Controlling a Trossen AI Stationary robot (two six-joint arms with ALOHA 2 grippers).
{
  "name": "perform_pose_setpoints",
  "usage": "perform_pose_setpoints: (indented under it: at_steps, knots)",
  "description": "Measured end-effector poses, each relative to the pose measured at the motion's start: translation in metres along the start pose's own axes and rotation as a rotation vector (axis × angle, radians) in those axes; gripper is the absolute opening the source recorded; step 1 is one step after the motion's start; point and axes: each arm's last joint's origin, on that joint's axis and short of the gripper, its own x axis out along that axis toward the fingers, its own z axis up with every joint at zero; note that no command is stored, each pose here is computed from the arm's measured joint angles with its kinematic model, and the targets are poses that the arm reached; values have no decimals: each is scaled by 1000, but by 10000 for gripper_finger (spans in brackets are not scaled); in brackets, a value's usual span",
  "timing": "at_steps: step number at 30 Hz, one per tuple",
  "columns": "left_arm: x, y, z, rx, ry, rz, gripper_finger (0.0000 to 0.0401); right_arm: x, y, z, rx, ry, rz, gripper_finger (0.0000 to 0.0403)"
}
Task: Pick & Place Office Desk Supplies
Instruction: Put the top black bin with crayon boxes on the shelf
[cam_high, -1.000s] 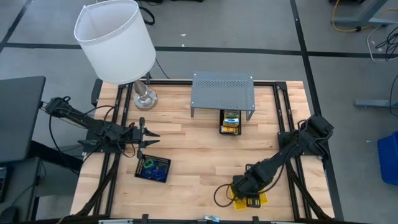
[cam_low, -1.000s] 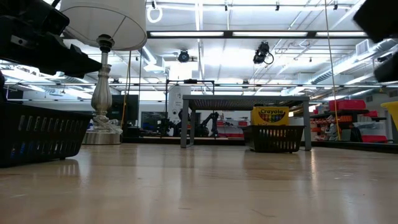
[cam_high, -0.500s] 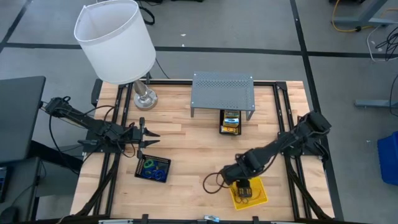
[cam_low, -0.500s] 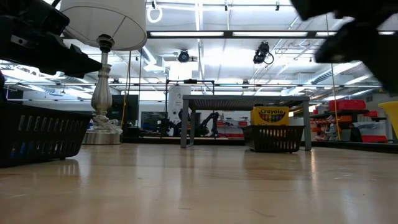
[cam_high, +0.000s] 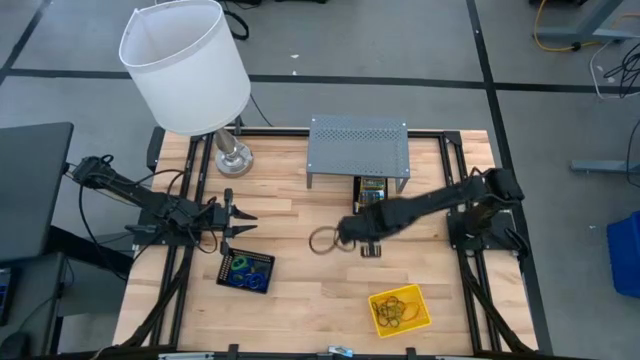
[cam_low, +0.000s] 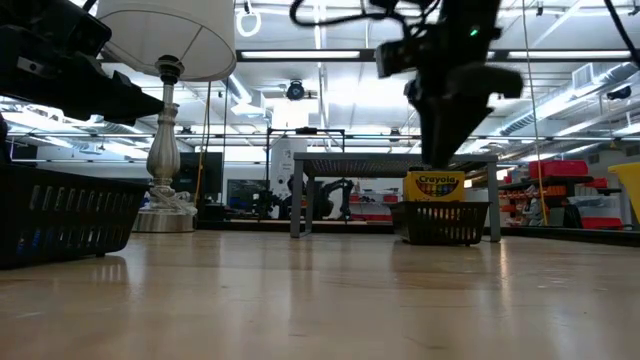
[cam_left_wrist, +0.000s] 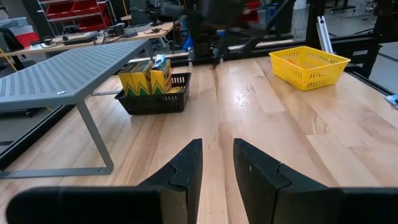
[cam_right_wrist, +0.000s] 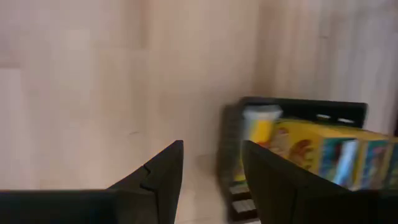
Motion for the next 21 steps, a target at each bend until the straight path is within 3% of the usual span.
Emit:
perform_pose_setpoints:
  at_steps: [5,9,14,21]
  knots:
    - [0,0,0,-2,3,0,99,22,-28,-4,41,43,40,172]
    - [0,0,-2,-4,17,-1,99,35,-24,-12,72,73,134,172]
    - [1,-1,-3,7,32,-2,99,37,-12,-18,-2,86,86,172]
    - [1,-1,-4,5,41,-3,99,44,-24,-18,5,85,41,172]
